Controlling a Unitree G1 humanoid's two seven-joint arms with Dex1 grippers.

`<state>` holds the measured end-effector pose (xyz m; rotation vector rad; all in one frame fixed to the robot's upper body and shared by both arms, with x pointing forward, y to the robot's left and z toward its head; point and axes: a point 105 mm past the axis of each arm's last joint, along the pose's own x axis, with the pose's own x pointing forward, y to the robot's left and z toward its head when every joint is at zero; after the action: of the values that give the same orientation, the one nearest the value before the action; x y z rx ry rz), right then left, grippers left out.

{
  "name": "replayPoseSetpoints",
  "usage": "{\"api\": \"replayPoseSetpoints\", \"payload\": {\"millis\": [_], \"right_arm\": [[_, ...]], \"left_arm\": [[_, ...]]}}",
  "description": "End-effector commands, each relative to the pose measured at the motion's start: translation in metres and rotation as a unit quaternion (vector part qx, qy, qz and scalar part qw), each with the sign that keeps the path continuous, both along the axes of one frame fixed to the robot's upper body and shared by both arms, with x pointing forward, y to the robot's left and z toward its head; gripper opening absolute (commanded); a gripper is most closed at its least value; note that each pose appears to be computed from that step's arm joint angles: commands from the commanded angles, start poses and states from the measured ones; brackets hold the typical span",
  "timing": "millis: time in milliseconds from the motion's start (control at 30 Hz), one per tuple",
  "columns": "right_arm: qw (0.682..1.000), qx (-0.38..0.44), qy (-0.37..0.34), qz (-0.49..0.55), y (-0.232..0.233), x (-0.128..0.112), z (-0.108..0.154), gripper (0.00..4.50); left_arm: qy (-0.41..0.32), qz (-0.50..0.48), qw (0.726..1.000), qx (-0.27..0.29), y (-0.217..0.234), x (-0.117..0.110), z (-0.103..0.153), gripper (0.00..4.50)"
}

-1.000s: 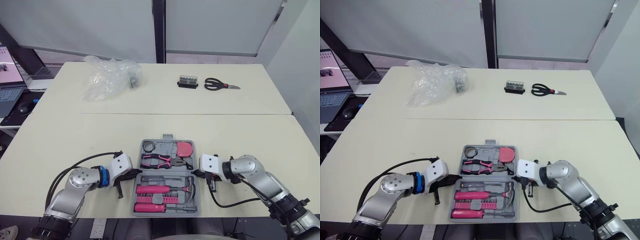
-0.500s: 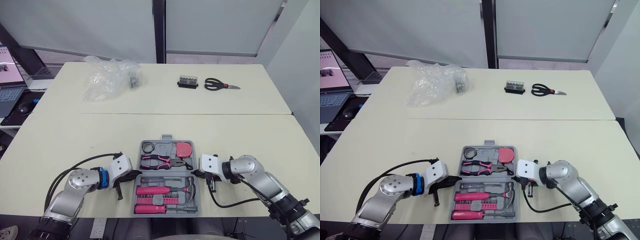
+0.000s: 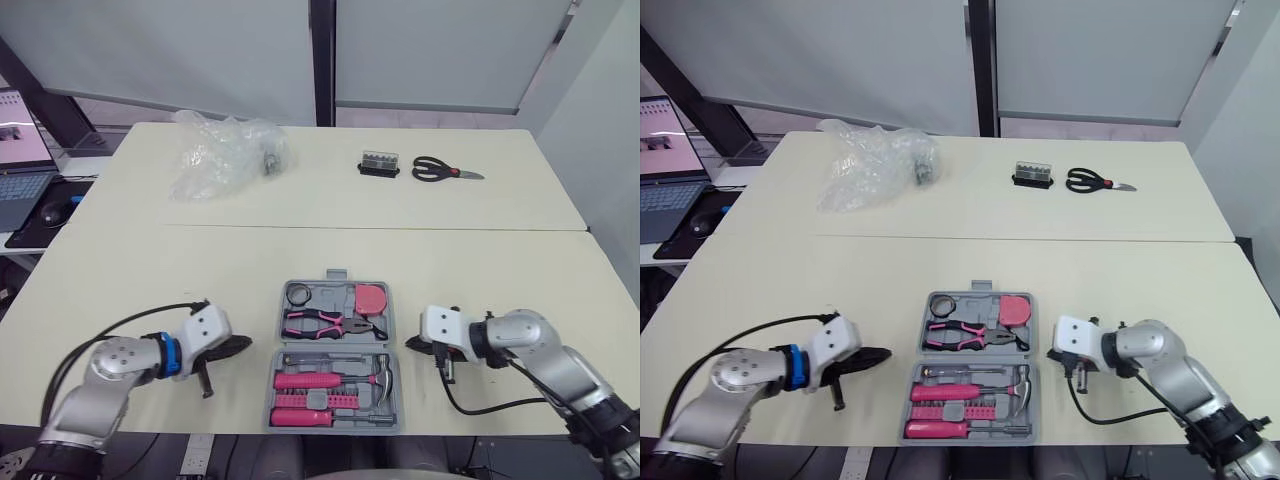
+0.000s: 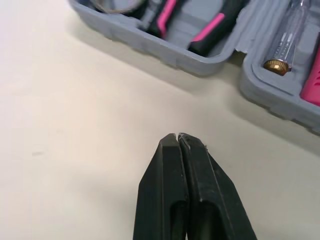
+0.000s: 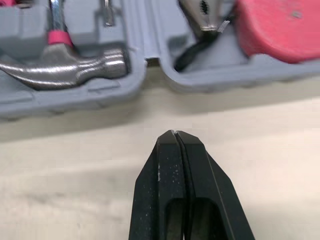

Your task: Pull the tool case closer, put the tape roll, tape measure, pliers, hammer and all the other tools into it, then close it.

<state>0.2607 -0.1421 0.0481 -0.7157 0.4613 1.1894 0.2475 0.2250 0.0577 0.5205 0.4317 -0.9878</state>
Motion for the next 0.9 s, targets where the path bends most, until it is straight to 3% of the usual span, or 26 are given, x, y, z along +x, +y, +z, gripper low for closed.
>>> {"api": "replayPoseSetpoints", "payload": {"millis": [33,133,500,900], "right_arm": [[0.999,0.042,-0.007,-0.015,0.003,-0.004,0.019,0.02],[0.997,0.072,0.009,-0.024,0.015,-0.012,0.021,0.02],[0.995,0.077,0.031,-0.046,0.02,-0.02,0.018,0.02],[0.993,0.071,0.034,-0.091,0.01,-0.005,0.021,0.02]], "left_arm": [[0.001,-0.118,0.992,-0.045,-0.04,-0.03,0.029,0.0],[0.04,-0.216,0.975,-0.023,-0.067,-0.064,0.017,0.0],[0.035,-0.248,0.968,0.013,-0.108,-0.053,-0.024,0.0],[0.057,-0.253,0.964,0.062,-0.097,-0.057,-0.047,0.0]]}}
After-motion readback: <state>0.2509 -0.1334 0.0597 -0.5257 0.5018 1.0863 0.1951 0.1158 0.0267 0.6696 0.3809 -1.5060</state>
